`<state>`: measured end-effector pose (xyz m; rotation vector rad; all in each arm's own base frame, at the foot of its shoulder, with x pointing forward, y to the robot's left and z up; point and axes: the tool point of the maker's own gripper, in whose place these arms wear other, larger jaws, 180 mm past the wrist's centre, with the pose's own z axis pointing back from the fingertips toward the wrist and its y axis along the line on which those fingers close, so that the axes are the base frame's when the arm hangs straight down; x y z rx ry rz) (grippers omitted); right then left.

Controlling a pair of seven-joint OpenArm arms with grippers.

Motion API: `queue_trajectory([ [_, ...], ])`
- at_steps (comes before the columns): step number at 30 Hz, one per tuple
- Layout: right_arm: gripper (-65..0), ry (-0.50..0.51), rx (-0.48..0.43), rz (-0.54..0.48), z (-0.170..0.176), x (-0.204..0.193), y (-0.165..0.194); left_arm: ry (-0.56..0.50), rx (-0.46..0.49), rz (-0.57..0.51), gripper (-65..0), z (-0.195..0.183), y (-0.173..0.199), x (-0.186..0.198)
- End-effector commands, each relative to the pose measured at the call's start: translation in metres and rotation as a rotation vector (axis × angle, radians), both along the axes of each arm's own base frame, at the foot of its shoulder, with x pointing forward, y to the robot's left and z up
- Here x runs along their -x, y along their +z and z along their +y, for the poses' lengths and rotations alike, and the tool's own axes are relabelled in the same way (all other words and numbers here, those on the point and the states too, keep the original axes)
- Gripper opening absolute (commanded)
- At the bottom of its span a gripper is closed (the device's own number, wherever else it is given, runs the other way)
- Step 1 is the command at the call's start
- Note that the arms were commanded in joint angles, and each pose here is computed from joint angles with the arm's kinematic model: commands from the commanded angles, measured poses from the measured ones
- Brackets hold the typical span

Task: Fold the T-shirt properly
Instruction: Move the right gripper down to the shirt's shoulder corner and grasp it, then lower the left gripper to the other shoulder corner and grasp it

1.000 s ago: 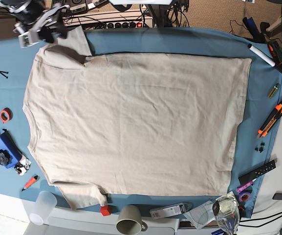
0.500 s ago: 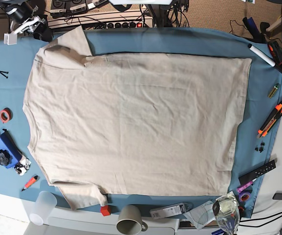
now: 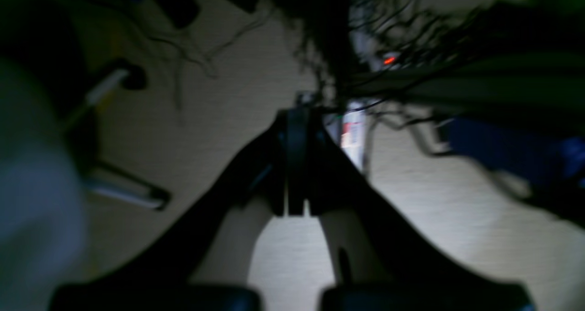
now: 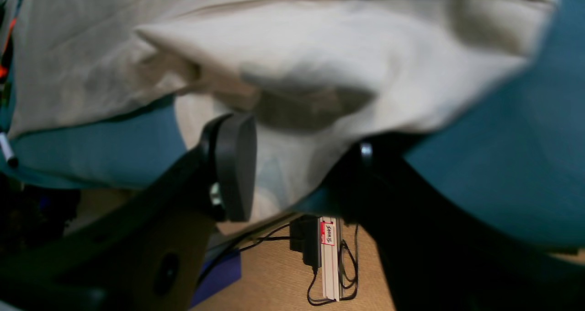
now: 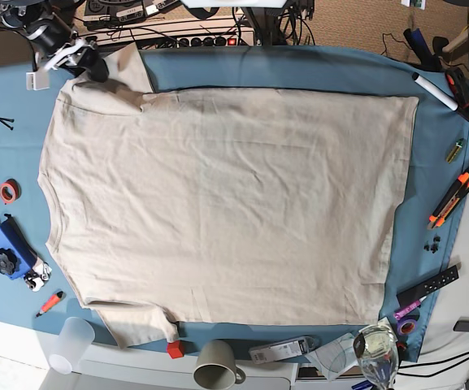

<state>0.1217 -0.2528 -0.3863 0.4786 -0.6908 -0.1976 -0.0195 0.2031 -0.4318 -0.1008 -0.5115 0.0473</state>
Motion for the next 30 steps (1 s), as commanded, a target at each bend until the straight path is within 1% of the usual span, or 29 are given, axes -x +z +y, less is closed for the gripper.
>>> queue_trajectory([
  [1,-37.1,0.01,0.019,0.017,-0.001,0.004,-0.002,0.014,0.015,-0.007,-63.8,-0.001,0.007,0.001],
  [3,-37.1,0.003,0.012,0.015,0.001,0.005,-0.002,0.038,0.053,0.002,-59.1,-0.006,0.011,-0.004],
  [5,-37.1,0.009,0.018,0.029,0.002,0.007,-0.005,0.05,0.079,0.016,-56.3,-0.011,0.015,-0.007],
  [8,-37.1,0.018,0.04,0.051,0.0,0.011,-0.009,0.072,0.103,0.038,-55.7,-0.018,0.023,-0.011],
  [10,-37.1,0.021,0.046,0.058,0.0,0.012,-0.01,0.088,0.112,0.031,-55.7,-0.022,0.033,-0.015],
  [14,-37.1,0.021,0.046,0.058,0.0,0.012,-0.01,0.101,0.145,-0.048,-55.2,-0.029,0.065,-0.037],
  [16,-37.1,0.023,0.046,0.061,0.0,0.012,-0.01,0.077,0.135,-0.101,-50.8,-0.03,0.081,-0.053],
  [18,-37.1,0.024,0.046,0.061,0.0,0.012,-0.01,0.052,0.127,-0.166,-44.2,-0.033,0.096,-0.071],
  [20,-37.1,0.023,0.045,0.061,0.0,0.012,-0.01,0.03,0.108,-0.218,-38.9,-0.034,0.103,-0.088],
  [22,-37.1,0.024,0.046,0.062,0.0,0.012,-0.01,-0.003,0.043,-0.249,-38.4,-0.027,0.1,-0.102],
  [24,-37.1,0.024,0.045,0.062,0.0,0.012,-0.01,0.019,-0.017,-0.276,-38.4,-0.015,0.096,-0.118],
  [27,-37.1,0.024,0.045,0.062,0.0,0.012,-0.01,0.067,-0.061,-0.308,-38.4,-0.001,0.09,-0.139],
  [30,-37.1,0.026,0.046,0.067,0.0,0.013,-0.011,0.063,-0.077,-0.358,-38.3,0.002,0.095,-0.157],
])
